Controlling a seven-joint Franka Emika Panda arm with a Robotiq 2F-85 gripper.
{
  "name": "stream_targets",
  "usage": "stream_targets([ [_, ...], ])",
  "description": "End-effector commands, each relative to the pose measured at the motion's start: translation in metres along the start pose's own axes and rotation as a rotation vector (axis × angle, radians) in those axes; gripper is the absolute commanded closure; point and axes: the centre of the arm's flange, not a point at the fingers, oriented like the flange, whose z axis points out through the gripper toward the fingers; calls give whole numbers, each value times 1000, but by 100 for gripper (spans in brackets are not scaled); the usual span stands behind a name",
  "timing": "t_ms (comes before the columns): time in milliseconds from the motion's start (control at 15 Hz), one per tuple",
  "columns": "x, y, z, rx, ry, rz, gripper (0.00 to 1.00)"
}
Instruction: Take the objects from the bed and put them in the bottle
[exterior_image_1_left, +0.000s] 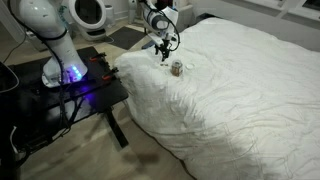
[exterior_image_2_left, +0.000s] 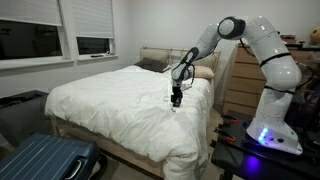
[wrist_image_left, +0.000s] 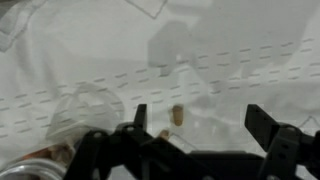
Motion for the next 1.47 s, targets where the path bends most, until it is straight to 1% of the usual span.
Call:
stream_targets([
  [0,0,-2,3,-6,-9,-3,0],
  [333,3,-4,15,-41,-23,-15,0],
  [667,8,1,27,-75,-24,-23,0],
  [1400,43,11,44,-96,-22,-43,0],
])
